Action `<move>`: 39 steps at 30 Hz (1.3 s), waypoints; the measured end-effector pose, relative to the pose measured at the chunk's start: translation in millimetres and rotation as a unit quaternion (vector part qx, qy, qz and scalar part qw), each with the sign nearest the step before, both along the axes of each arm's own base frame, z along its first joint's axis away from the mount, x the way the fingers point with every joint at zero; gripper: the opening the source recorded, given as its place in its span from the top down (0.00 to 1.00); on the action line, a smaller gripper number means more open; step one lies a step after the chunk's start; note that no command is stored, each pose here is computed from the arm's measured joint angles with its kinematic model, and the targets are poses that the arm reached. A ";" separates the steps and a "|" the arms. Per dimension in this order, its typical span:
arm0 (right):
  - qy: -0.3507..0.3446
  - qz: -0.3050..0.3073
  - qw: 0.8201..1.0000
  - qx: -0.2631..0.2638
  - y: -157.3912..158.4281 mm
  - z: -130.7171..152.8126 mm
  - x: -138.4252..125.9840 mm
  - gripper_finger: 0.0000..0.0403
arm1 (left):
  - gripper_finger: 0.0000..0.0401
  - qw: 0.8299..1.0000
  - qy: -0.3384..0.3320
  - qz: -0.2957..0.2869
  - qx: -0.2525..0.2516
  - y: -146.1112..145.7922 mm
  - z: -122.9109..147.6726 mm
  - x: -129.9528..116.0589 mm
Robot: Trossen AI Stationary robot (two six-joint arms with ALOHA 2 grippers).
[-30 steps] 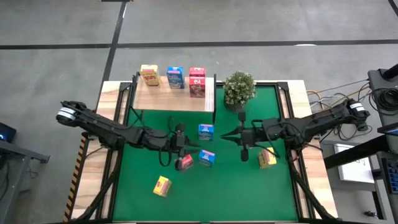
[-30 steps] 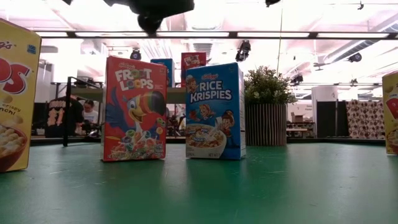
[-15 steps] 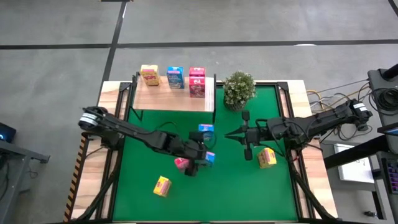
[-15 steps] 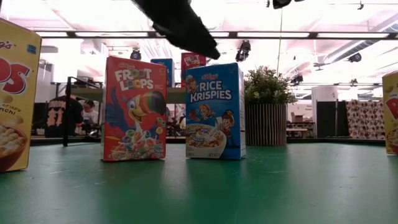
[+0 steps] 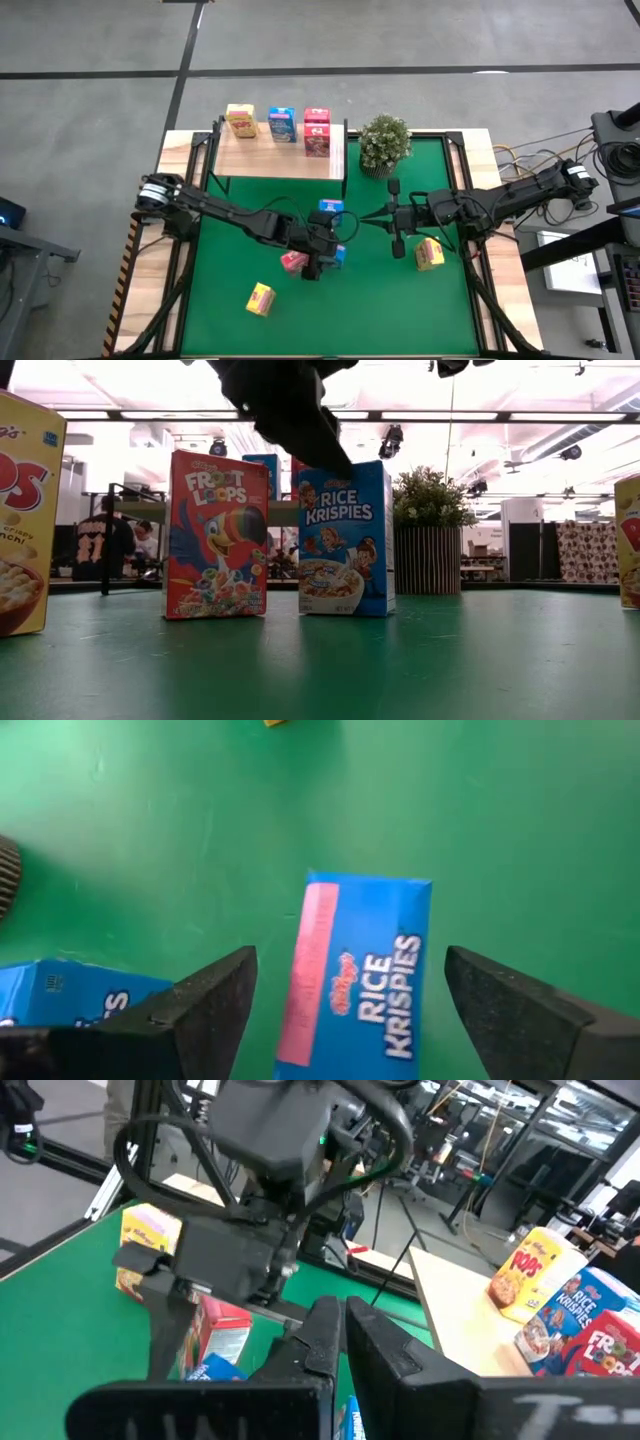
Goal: Stack cereal on shelf
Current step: Put the bottom blue cereal box on the shelf aligned with the other blue cereal box
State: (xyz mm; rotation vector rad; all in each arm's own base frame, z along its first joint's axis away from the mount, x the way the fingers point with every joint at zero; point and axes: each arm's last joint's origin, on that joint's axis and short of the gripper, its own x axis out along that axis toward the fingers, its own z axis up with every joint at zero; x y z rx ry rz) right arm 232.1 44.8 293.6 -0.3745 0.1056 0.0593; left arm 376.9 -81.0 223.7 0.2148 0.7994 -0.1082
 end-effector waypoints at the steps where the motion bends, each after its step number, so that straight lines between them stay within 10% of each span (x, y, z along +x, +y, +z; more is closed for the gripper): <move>1: 0.001 0.000 1.000 0.001 0.0 -0.1 0.0 0.97 | 0.25 1.000 0.000 0.000 0.001 0.5 -0.1 0.1; 25: 0.009 -0.003 1.000 0.008 -0.1 -1.8 -0.1 0.97 | 0.62 1.000 0.006 -0.012 0.013 0.0 0.6 -0.7; 39: 0.014 -0.003 1.000 0.006 -0.1 -2.7 -0.1 0.97 | 0.63 0.995 0.017 -0.062 0.078 24.0 138.9 -53.7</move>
